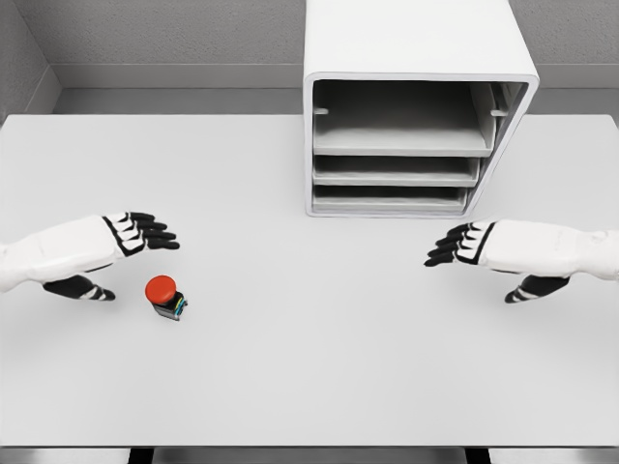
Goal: Slide open multi-storey tabletop storage cabinets and put open load switch and slide close multi-storey tabletop storage cabinets
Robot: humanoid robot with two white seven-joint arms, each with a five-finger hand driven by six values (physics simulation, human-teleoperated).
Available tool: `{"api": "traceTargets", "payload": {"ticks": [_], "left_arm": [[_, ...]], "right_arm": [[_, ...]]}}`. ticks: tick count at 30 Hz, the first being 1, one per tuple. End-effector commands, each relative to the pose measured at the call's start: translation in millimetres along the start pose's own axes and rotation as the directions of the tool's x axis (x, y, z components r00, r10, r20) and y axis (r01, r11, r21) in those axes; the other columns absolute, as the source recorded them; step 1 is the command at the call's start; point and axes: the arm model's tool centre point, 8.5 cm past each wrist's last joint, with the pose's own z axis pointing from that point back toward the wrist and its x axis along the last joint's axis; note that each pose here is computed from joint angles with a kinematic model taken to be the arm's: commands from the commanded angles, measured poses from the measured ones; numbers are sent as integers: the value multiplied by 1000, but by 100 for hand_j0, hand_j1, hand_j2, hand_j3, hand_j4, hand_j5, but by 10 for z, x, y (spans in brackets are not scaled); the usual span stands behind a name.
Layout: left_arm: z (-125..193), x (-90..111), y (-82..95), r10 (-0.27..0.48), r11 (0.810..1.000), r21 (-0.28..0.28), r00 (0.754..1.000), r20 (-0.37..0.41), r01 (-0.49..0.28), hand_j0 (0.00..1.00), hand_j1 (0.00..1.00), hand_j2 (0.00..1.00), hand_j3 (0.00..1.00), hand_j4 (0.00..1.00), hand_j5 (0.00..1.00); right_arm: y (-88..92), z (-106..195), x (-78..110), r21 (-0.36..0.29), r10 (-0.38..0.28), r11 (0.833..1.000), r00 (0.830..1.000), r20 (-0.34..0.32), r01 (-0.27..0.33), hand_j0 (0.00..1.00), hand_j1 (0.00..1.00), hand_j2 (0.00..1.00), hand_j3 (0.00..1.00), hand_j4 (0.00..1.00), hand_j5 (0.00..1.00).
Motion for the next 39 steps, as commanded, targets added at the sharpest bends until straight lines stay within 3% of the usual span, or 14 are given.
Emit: {"api": "traceTargets", "payload": {"ticks": [1,3,6,8,12,13,16,17,20,24,29,32,34,39], "left_arm": [[-8,14,13,5,1000,7,1000,5,-5,100,100,100,100,100,100],[-12,13,40,-2,1000,12,1000,6,2,100,100,100,100,100,100],[-36,62,32,-20,1000,0,999,25,20,100,100,100,100,100,100],[-42,69,12,-55,998,-21,998,36,56,100,100,100,100,100,100],[-51,55,71,-105,994,-31,994,43,106,100,100,100,100,100,100],[-45,39,138,-119,992,-23,992,39,120,100,100,100,100,100,100],[-46,-17,341,-167,986,-1,986,26,167,100,100,100,100,100,100],[-49,-32,388,-189,981,-29,982,24,189,100,100,100,100,100,100],[-70,-67,496,-223,972,-67,975,20,224,100,100,100,100,100,100],[-96,-77,613,-251,965,-71,968,21,251,100,100,100,100,100,100],[-67,-178,485,-147,987,-65,989,-17,146,100,100,100,100,100,100],[-24,-275,623,-163,986,-41,985,-52,161,100,100,100,100,100,100],[40,-378,702,-147,989,-14,985,-94,147,100,100,100,100,100,100],[-4,-532,698,-98,995,12,987,-131,101,100,100,100,100,100,100]], "right_arm": [[-30,-153,53,-22,-3,1000,999,41,4,100,100,100,100,100,100],[-280,-309,106,-114,40,993,996,81,-30,100,100,100,100,100,100],[-527,-402,150,-168,84,984,991,106,-65,100,100,100,100,100,100],[-843,-372,176,-273,128,957,986,106,-95,100,100,100,100,100,100],[-1069,-300,188,-387,159,916,983,94,-111,100,100,100,100,100,100],[-1109,-254,180,-421,161,900,983,85,-111,100,100,100,100,100,100],[-1128,-178,156,-468,154,878,986,71,-103,100,100,100,100,100,100],[-1134,-155,150,-484,145,870,987,68,-95,100,100,100,100,100,100],[-1068,-225,161,-475,126,877,988,88,-70,100,100,100,100,100,100],[-1019,-281,172,-459,118,886,988,101,-59,100,100,100,100,100,100],[-988,-374,204,-455,111,889,986,126,-42,100,100,100,100,100,100],[-962,-390,201,-457,96,889,987,132,-25,100,100,100,100,100,100],[-878,-416,194,-448,50,894,988,146,21,100,100,100,100,100,100],[-869,-418,182,-443,26,896,988,150,44,100,100,100,100,100,100]]}}
